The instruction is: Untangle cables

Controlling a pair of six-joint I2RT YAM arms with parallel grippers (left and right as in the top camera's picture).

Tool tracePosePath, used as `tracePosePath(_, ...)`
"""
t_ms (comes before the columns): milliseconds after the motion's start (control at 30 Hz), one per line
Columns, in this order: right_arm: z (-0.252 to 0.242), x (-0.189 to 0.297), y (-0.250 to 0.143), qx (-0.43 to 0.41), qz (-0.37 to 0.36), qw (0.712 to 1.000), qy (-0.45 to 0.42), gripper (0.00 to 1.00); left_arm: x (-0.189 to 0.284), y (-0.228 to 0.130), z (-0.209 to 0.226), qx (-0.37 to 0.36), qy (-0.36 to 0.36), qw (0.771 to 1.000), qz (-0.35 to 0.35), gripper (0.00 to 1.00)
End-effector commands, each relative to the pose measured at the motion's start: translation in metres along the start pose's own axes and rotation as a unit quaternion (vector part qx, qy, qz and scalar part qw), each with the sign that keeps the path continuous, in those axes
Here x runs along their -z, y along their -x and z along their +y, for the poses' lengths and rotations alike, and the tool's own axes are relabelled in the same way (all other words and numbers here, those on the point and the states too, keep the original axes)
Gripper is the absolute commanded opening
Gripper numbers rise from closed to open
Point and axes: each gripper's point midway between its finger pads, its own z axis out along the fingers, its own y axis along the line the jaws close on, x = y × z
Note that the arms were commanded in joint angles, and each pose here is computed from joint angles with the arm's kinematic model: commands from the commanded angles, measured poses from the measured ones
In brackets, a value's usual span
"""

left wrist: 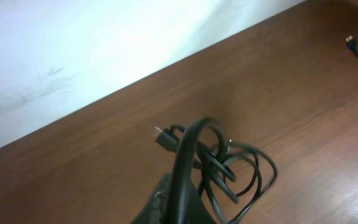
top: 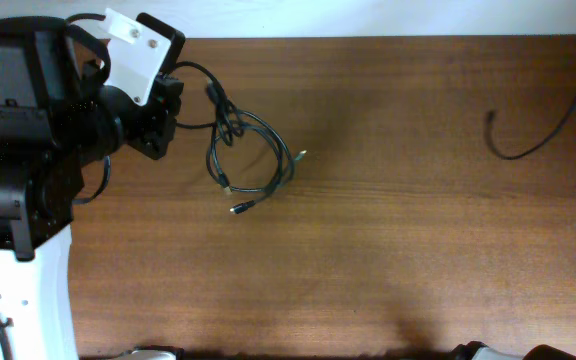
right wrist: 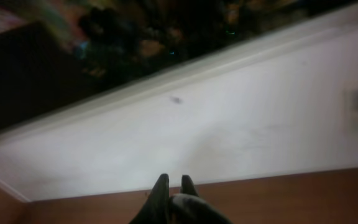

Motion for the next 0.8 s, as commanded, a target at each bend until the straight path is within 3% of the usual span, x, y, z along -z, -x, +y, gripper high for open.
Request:
tracePosePath(0, -0.059, 0.013, -0.003, 0.112, 0.013, 0.979, -0.171, 0.04, 0.01, 0.007, -0.008, 0.037, -0.016, 0.999, -0.021, 0.0)
tracePosePath(67, -0.116, 0.038, -0.001, 0.131, 0.024, 0.931, -0.339, 0.04, 0.01, 0.009, -0.008, 0.045, -0.016, 0.999, -0.026, 0.0)
tracePosePath(133, -0.166, 0.069, -0.001, 0.123, 0.03, 0.865, -0.485, 0.04, 0.01, 0.014, -0.011, 0.045, -0.028, 0.998, -0.036, 0.0)
tracePosePath(233, -0.221, 0.098, -0.027, 0.103, 0.077, 0.782, -0.61, 0.04, 0.011, 0.016, -0.012, 0.048, -0.029, 0.998, -0.041, 0.0)
tracePosePath(300, -0.244, 0.104, -0.05, 0.076, 0.099, 0.747, -0.653, 0.04, 0.011, 0.017, -0.011, 0.048, -0.029, 0.998, -0.043, 0.0)
tracePosePath(400, -0.263, 0.093, -0.07, 0.07, 0.126, 0.743, -0.654, 0.04, 0.011, 0.016, -0.012, 0.05, -0.029, 0.997, -0.041, 0.0)
tracePosePath(500, -0.282, 0.094, -0.067, 0.066, 0.108, 0.738, -0.662, 0.04, 0.01, 0.011, -0.013, 0.054, -0.032, 0.998, -0.031, 0.0)
tracePosePath(733, -0.339, 0.179, -0.045, 0.013, 0.041, 0.725, -0.688, 0.04, 0.01, 0.007, -0.017, 0.059, -0.042, 0.997, -0.022, 0.0)
tracePosePath(767, -0.345, 0.188, -0.048, 0.002, 0.042, 0.733, -0.679, 0.81, 0.01, 0.007, -0.018, 0.058, -0.043, 0.997, -0.022, 0.0)
